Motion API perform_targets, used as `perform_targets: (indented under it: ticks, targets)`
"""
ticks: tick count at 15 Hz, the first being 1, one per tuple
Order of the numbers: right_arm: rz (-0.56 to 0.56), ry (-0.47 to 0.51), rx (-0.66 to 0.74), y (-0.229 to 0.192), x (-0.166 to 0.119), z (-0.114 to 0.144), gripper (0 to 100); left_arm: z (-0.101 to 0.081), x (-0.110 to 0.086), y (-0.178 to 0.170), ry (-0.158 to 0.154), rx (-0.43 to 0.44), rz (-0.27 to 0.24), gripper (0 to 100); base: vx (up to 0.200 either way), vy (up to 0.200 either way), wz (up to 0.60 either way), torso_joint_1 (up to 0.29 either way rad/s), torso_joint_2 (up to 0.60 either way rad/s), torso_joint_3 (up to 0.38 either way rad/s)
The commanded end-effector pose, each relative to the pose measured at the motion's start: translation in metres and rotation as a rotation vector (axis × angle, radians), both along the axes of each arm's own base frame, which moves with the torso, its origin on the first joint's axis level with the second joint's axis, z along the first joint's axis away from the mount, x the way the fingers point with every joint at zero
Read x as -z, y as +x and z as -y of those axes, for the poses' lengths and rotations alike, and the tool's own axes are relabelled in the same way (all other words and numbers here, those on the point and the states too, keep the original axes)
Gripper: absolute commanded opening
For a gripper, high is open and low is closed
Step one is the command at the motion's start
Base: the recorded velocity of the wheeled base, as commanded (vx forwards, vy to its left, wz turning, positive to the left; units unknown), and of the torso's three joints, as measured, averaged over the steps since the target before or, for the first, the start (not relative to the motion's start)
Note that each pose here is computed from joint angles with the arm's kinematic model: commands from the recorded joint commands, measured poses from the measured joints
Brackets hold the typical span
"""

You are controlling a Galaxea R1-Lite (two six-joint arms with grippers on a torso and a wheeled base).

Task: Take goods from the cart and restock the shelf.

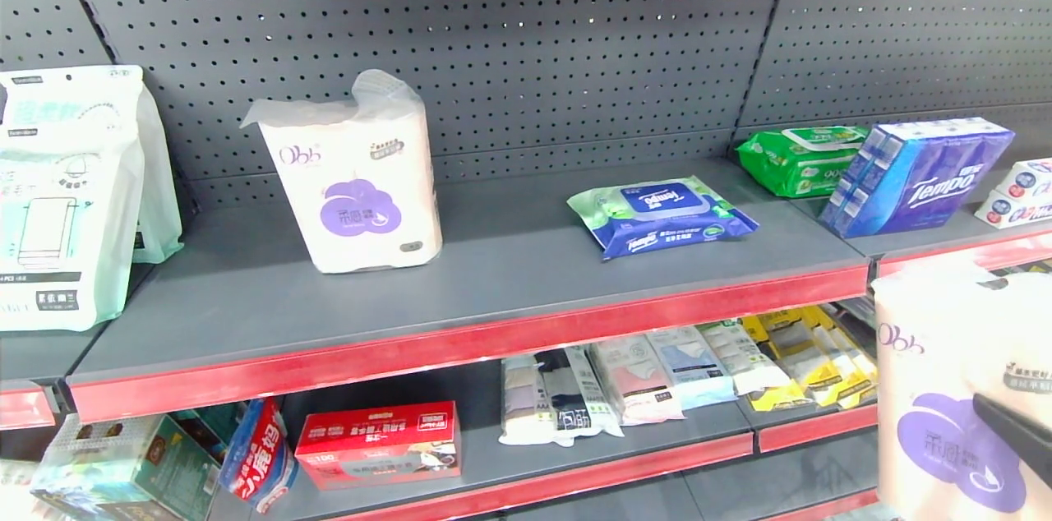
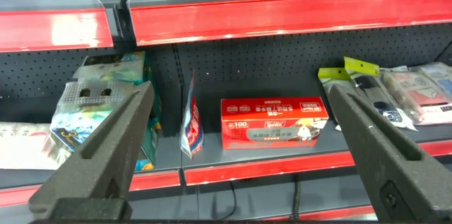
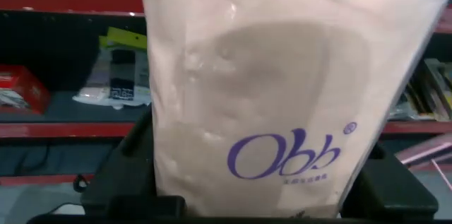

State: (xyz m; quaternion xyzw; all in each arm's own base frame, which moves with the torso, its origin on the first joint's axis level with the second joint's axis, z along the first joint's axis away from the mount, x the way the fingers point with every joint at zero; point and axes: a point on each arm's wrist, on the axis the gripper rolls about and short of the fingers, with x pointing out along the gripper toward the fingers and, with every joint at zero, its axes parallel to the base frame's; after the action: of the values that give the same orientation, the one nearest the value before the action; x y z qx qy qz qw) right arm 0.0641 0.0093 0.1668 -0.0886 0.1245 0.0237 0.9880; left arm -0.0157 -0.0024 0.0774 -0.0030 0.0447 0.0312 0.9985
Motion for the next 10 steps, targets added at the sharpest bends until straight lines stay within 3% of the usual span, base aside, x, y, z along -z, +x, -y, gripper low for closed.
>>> perform_targets:
  ticks: [1,10]
  targets:
    - [0.049,0.027,-0.066,-0.0112,-0.0006,-0.0015,0,0.0,0.0,0.0001,0.0,0.0,-0.001,100,0.0,0.0,0.0,0.0,0.0,0.0]
    - [0.089,-0.051,-0.142,-0.0108,-0.0088,-0.0027,0,0.0,0.0,0.0001,0.0,0.0,-0.001,100,0.0,0.0,0.0,0.0,0.0,0.0]
